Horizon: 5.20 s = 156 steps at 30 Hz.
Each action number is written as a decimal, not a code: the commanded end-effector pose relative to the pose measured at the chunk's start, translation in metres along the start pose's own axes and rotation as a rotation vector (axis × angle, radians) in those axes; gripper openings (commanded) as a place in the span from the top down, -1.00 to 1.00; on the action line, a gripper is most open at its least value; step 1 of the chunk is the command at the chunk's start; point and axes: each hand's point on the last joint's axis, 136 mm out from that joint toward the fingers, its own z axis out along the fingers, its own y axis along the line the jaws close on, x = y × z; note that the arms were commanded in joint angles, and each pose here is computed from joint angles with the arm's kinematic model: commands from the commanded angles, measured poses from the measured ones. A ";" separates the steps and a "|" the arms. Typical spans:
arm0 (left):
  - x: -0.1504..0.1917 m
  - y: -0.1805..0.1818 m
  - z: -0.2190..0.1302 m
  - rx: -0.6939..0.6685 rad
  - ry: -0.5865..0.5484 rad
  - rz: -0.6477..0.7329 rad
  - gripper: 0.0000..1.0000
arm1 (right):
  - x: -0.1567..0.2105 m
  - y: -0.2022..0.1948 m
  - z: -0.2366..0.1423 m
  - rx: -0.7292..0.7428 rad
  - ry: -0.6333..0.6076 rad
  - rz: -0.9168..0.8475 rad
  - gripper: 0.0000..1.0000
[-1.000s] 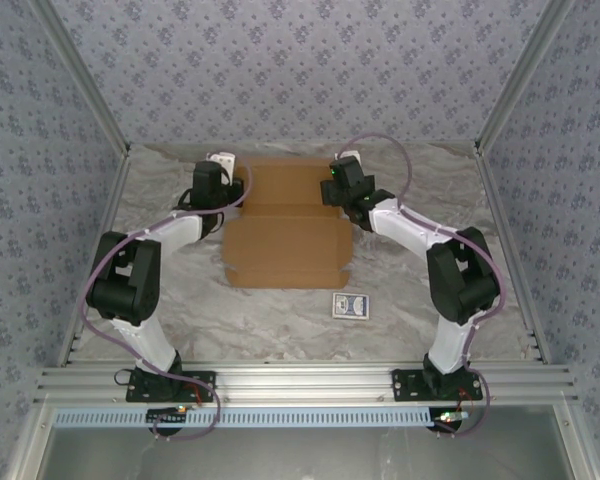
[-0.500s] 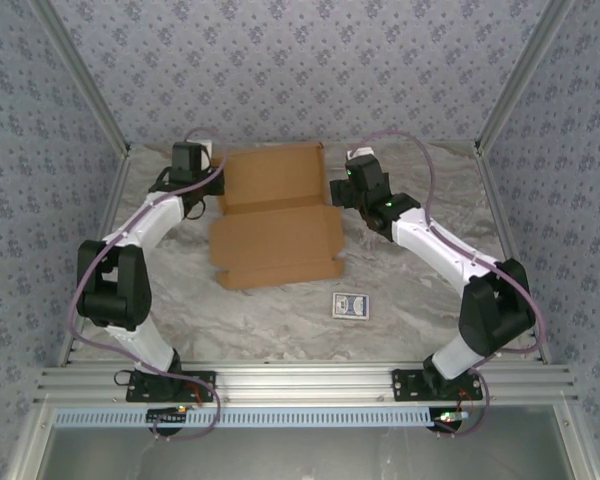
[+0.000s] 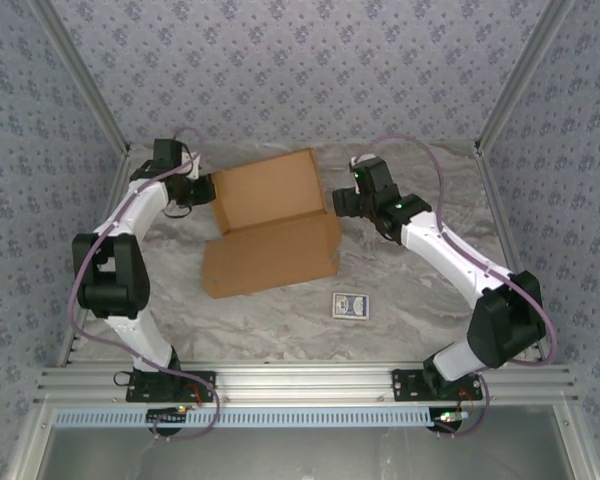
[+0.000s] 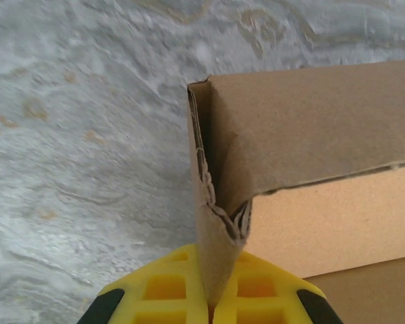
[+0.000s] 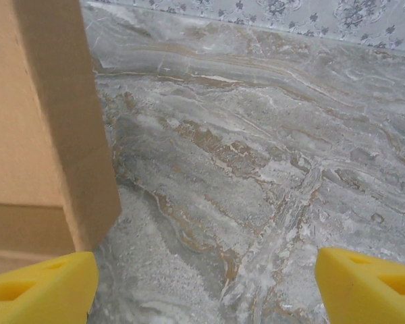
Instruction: Fold the paper box
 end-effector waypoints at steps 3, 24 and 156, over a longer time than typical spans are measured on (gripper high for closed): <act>0.032 -0.004 0.007 0.001 0.211 0.022 0.94 | 0.000 0.004 -0.012 -0.069 0.035 0.001 -0.72; 0.035 -0.011 0.070 -0.125 0.494 0.185 0.48 | 0.022 0.000 0.005 -0.103 0.094 0.036 -0.70; -0.028 -0.038 0.080 0.025 -0.218 -0.160 -0.10 | 0.103 0.051 0.088 -0.582 0.338 0.528 -0.40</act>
